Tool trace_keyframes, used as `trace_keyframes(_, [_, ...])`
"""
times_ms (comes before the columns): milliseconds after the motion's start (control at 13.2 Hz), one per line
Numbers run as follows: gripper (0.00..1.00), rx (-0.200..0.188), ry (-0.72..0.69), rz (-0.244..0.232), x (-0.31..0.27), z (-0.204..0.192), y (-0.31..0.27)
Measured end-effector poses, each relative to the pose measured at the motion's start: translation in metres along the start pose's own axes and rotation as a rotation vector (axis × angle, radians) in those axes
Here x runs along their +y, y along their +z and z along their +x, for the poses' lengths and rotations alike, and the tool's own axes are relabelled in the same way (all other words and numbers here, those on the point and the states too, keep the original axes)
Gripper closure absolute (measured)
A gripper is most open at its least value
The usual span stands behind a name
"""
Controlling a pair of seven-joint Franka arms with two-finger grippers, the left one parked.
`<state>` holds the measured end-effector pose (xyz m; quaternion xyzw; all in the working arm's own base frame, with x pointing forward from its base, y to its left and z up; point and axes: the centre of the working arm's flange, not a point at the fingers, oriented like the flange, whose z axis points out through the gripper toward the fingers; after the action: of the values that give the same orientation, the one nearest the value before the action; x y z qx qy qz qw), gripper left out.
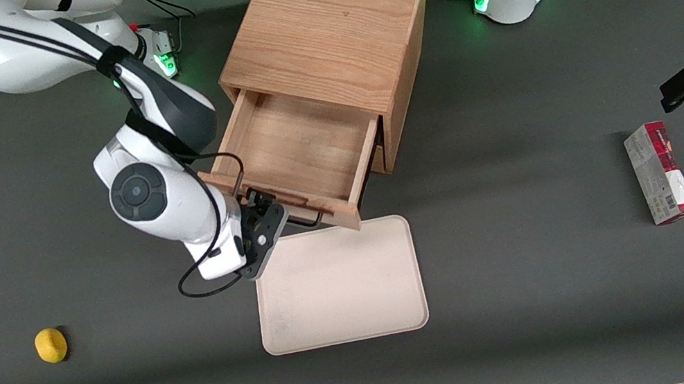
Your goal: Open upper drawer
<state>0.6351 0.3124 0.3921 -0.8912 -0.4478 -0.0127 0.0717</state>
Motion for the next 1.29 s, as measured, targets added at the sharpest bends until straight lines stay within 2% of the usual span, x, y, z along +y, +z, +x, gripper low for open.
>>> trace_keyframes(303, [0.0, 0.017, 0.026, -0.003, 0.022, 0.002, 0.002])
trace_keyframes(530, [0.0, 0.031, 0.059, -0.042, 0.047, -0.004, -0.017])
trace_keyframes(758, [0.0, 0.02, 0.082, -0.051, 0.054, -0.008, -0.048])
trace_keyframes(909, [0.0, 0.055, 0.116, -0.056, 0.051, -0.009, -0.081])
trace_keyframes(985, [0.0, 0.062, 0.159, -0.037, 0.051, -0.015, -0.099])
trace_keyframes(1136, [0.0, 0.027, 0.324, -0.007, 0.07, -0.052, -0.134])
trace_keyframes(1288, [0.0, -0.006, 0.519, -0.01, 0.102, -0.108, -0.167])
